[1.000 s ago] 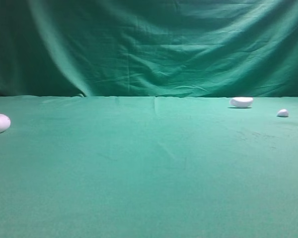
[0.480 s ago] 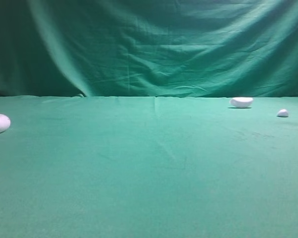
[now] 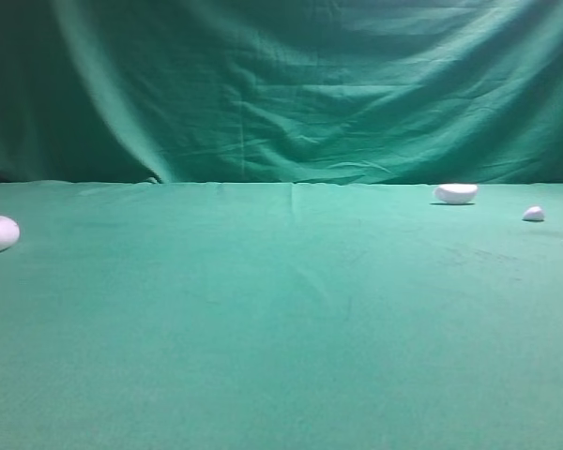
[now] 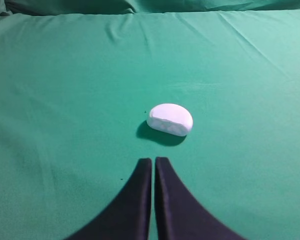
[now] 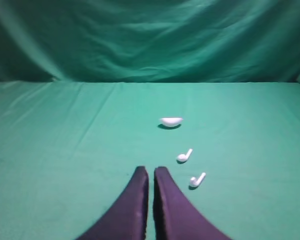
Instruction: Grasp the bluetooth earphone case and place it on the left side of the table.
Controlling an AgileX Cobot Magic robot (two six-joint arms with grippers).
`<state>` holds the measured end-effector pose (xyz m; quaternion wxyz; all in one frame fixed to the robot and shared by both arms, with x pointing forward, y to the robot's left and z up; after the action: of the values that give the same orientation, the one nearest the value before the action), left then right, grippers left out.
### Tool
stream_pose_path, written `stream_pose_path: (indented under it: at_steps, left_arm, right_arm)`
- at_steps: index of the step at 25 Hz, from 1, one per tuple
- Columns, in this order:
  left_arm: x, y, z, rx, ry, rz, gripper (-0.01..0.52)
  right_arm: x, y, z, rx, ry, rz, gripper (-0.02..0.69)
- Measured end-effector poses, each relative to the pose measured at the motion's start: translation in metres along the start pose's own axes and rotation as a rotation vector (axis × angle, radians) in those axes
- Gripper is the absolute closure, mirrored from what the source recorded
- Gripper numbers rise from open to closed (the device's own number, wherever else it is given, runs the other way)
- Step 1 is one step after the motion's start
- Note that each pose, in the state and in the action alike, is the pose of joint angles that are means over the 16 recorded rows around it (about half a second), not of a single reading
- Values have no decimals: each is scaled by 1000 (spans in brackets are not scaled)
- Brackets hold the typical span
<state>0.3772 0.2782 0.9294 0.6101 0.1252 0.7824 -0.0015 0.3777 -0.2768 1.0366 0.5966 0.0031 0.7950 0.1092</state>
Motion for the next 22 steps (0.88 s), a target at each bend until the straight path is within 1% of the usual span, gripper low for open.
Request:
stream_pose_path:
  at_steps: [6, 12, 17, 22]
  left_arm:
    - [0, 0, 0, 0, 0, 0, 514]
    - [0, 0, 0, 0, 0, 0, 514]
    - [0, 0, 0, 0, 0, 0, 514]
    - [0, 0, 0, 0, 0, 0, 514]
  right_arm:
    - [46, -23, 8, 100, -55, 67, 665]
    - [85, -36, 19, 149, -33, 107, 665]
    - [103, -40, 25, 159, -9, 118, 665]
    - [108, -41, 27, 160, -2, 121, 665]
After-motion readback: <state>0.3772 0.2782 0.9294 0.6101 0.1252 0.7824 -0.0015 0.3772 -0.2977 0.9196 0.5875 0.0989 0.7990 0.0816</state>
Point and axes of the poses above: a point on each arm's last joint axis where the gripper is mounted, z pointing out along that axis toward the gripper, y along the wrist's bending axis when the last joint is at zero, x = y × z, the point moved 9 cm from there along z, pointing out along that axis toward the gripper, and after that the axes turned 10 degrees about z, right-handed, at the moved point
